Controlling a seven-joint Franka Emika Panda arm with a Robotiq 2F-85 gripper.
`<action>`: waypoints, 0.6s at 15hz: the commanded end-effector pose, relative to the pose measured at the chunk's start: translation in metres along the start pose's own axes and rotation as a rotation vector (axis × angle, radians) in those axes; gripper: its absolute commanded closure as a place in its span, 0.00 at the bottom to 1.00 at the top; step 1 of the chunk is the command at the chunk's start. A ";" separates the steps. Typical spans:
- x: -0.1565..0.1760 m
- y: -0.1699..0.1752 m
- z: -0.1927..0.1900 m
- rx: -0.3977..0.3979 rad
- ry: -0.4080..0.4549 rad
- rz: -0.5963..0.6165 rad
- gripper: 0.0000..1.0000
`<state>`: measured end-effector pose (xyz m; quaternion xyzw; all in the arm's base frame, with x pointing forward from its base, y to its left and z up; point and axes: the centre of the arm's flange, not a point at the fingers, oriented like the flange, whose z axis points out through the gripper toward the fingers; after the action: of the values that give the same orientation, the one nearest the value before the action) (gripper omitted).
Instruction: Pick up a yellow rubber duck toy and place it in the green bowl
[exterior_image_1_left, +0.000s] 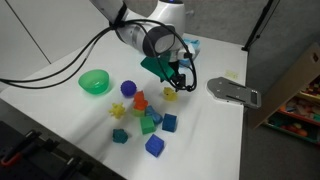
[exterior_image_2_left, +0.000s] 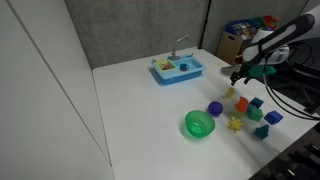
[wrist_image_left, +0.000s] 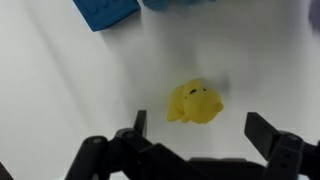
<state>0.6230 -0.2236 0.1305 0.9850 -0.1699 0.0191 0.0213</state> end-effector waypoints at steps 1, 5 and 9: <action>0.012 -0.002 0.023 0.021 0.028 -0.029 0.00; 0.013 -0.011 0.036 0.040 0.065 -0.069 0.00; 0.015 -0.016 0.048 0.039 0.062 -0.073 0.00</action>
<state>0.6333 -0.2088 0.0904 0.9886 -0.1431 0.0455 0.0129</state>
